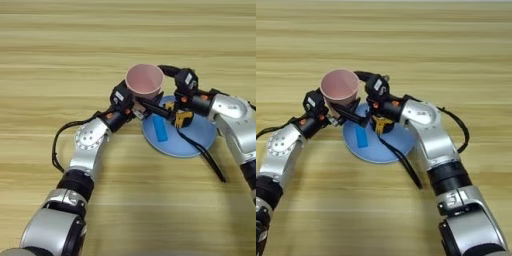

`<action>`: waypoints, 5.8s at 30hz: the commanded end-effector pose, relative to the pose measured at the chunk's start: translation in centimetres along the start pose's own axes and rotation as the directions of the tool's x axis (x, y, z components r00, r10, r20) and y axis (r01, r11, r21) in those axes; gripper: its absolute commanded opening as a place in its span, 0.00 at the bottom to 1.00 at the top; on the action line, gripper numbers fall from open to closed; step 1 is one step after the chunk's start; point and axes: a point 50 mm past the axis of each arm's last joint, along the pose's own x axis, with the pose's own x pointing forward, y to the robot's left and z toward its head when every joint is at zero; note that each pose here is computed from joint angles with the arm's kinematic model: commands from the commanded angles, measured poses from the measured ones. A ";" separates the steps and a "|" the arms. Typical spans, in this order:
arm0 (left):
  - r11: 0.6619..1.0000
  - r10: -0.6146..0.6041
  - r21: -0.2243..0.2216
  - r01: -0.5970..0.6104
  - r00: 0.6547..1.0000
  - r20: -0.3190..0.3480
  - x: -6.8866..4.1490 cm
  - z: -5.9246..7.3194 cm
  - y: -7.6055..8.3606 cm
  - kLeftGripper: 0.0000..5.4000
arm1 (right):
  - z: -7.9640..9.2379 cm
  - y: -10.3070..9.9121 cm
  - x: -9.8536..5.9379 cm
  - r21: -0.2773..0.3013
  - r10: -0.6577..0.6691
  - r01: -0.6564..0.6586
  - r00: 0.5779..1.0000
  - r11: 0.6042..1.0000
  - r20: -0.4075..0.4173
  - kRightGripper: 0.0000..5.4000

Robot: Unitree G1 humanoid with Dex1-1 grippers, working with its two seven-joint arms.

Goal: Move the objects on the table

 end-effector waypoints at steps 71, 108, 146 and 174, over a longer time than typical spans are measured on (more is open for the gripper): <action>0.616 -0.777 -0.210 0.759 0.629 -0.004 -5.2 2.9 -3.4 0.78 | -5.8 -6.8 -6.4 0.091 -0.821 0.817 0.570 0.569 0.018 1.00; 0.675 -0.737 -0.265 0.689 0.649 -0.187 -5.6 -2.1 -3.5 0.78 | -5.6 -6.6 -5.9 0.096 -0.821 0.816 0.571 0.570 0.024 1.00; 0.732 -0.679 -0.218 0.646 0.719 -0.150 -5.8 -1.2 -1.9 0.99 | -5.7 -6.7 -6.4 0.089 -0.820 0.816 0.572 0.572 0.020 1.00; 0.758 -0.650 -0.165 0.631 0.749 -0.129 -6.5 0.7 -1.0 0.99 | -5.8 -6.8 -6.6 0.088 -0.820 0.816 0.572 0.571 0.015 1.00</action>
